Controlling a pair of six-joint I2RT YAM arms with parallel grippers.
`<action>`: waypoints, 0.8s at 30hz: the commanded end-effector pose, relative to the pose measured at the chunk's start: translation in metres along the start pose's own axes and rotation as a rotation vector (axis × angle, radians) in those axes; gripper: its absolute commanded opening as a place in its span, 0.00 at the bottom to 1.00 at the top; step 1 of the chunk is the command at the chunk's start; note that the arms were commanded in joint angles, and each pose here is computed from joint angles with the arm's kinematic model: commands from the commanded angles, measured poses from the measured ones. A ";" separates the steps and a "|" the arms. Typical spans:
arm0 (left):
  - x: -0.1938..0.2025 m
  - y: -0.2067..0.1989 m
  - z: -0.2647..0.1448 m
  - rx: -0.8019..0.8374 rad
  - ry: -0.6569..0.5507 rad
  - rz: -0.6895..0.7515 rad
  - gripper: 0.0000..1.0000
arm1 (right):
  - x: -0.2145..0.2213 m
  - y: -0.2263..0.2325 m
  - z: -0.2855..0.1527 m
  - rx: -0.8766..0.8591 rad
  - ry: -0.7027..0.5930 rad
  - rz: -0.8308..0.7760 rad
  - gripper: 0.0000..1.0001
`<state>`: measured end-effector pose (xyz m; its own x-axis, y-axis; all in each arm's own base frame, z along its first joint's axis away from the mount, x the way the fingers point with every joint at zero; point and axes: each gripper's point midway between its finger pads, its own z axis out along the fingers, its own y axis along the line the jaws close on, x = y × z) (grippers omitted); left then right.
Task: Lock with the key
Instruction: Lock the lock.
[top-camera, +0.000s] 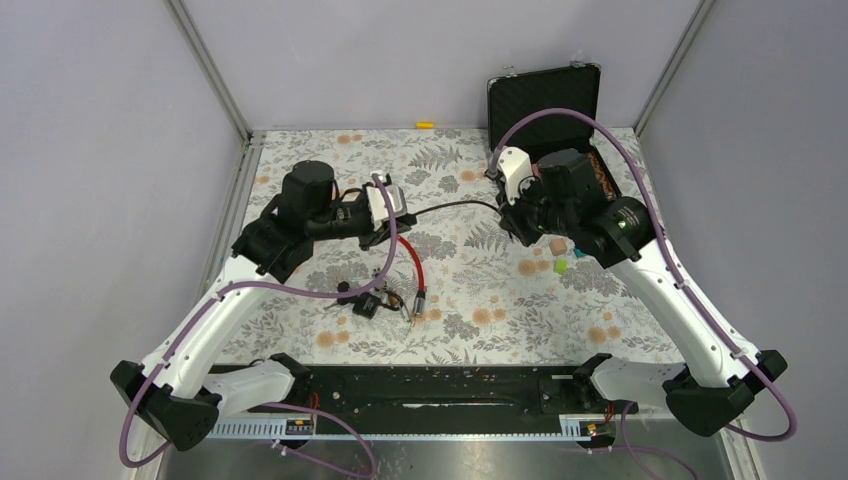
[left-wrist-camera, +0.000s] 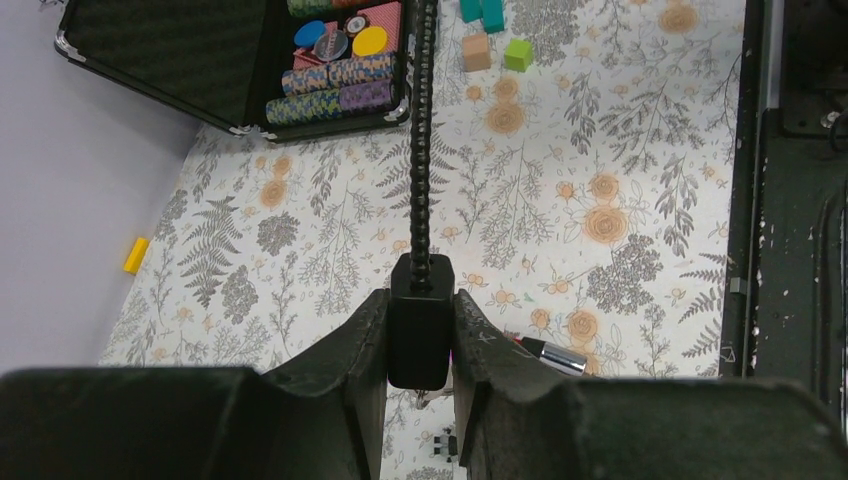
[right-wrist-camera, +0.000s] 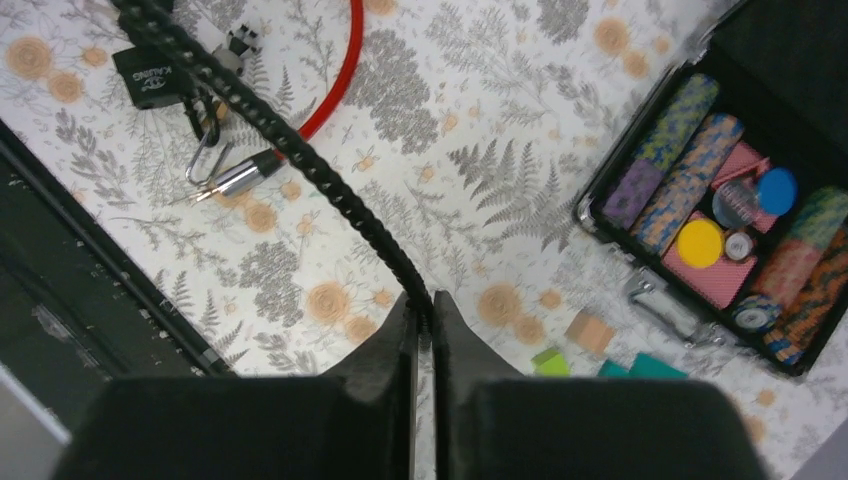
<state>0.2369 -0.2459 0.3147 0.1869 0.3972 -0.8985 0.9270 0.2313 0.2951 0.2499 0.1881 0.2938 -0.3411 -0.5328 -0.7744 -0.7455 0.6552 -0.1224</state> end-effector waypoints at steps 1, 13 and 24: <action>-0.049 0.015 -0.004 -0.031 -0.152 0.008 0.00 | -0.016 0.007 -0.005 -0.050 -0.038 0.061 0.00; -0.094 -0.012 0.013 0.191 -0.445 -0.319 0.00 | -0.144 0.047 -0.040 -0.354 -0.633 0.389 0.00; -0.084 -0.013 0.019 0.196 -0.429 -0.302 0.00 | -0.184 0.053 -0.058 -0.477 -0.797 0.466 0.00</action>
<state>0.2241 -0.2996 0.3593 -0.1452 -0.0175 -0.9893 0.9799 0.1357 -0.1462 0.2508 0.2786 0.4266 -0.3419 0.2580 -0.9036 -0.7794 0.4594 0.4260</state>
